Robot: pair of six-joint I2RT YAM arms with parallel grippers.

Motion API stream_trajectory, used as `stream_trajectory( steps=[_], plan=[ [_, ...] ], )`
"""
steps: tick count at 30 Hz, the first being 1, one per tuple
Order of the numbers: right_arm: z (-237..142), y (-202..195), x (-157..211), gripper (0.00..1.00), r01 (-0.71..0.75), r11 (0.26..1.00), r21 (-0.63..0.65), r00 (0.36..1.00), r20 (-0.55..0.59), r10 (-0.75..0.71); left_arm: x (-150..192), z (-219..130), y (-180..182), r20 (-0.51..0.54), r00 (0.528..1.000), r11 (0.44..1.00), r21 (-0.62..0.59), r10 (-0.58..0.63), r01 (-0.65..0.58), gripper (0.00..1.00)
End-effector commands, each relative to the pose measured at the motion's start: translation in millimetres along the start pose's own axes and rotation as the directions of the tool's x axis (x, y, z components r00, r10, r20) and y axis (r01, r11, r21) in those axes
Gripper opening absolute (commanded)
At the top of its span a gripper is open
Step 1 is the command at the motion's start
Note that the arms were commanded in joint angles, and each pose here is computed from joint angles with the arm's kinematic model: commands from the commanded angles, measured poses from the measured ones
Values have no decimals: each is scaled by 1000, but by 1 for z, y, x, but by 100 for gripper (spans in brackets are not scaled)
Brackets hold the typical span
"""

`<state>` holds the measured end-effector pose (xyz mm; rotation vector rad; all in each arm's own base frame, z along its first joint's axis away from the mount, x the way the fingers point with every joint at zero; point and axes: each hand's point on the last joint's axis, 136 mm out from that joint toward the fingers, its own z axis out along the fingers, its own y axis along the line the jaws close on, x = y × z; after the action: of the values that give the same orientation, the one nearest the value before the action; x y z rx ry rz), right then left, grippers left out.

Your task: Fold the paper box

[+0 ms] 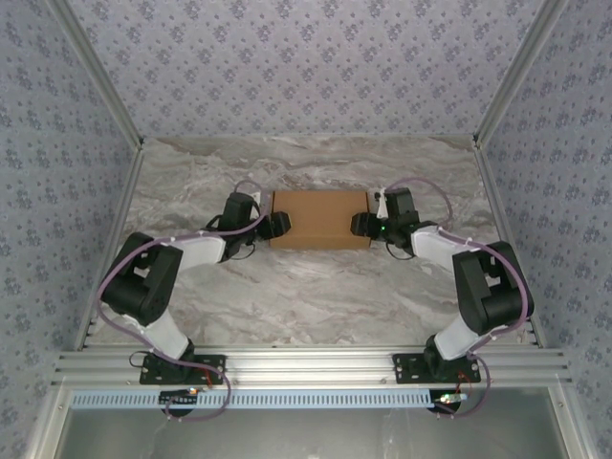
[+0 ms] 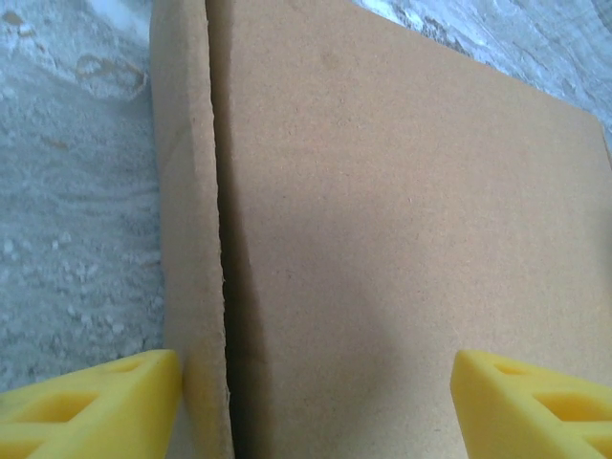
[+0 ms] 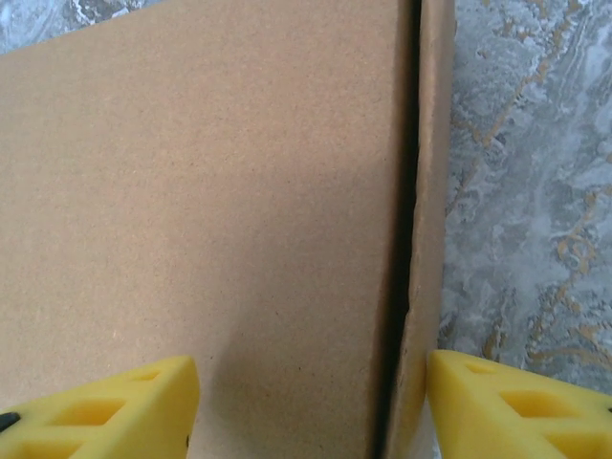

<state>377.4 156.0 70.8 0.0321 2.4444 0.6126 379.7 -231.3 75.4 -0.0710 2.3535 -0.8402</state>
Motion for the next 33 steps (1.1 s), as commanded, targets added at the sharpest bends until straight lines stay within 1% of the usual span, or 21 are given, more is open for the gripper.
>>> stream_trajectory(
  steps=[1,6,10,14,16,20,23,25,27,31,33],
  plan=[
    [8,12,-18,65,-10,999,-45,1000,26,11,-16,7,-12,9,1000,999,54,-1,1,74],
    [22,9,-30,65,-18,999,-37,1000,16,19,-33,16,-1,27,999,998,45,-38,36,73],
    [20,5,-39,70,-7,1000,-16,1000,27,8,-43,13,4,54,997,998,42,-54,52,74],
    [5,0,-51,78,22,999,32,998,64,-24,-52,6,6,81,995,999,27,-48,46,76],
    [-6,1,-58,81,41,998,48,995,84,-45,-57,1,6,100,994,999,17,-40,39,77],
    [-31,6,-68,84,86,993,78,987,125,-96,-65,-14,3,137,991,1000,-6,-1,2,78],
    [-54,11,-74,85,151,979,137,971,167,-173,-71,-32,0,181,983,999,-26,37,-33,79],
    [-73,15,-76,86,202,959,198,951,194,-241,-74,-47,1,211,974,996,-60,82,-70,80],
    [-92,18,-78,90,240,935,262,926,226,-301,-77,-62,4,242,960,987,-113,139,-115,82],
    [-133,15,-77,99,277,874,399,873,276,-403,-81,-96,22,311,917,948,-272,249,-165,87],
    [-152,12,-76,99,264,861,434,853,312,-419,-83,-113,28,349,892,930,-326,286,-171,89]
  ],
)
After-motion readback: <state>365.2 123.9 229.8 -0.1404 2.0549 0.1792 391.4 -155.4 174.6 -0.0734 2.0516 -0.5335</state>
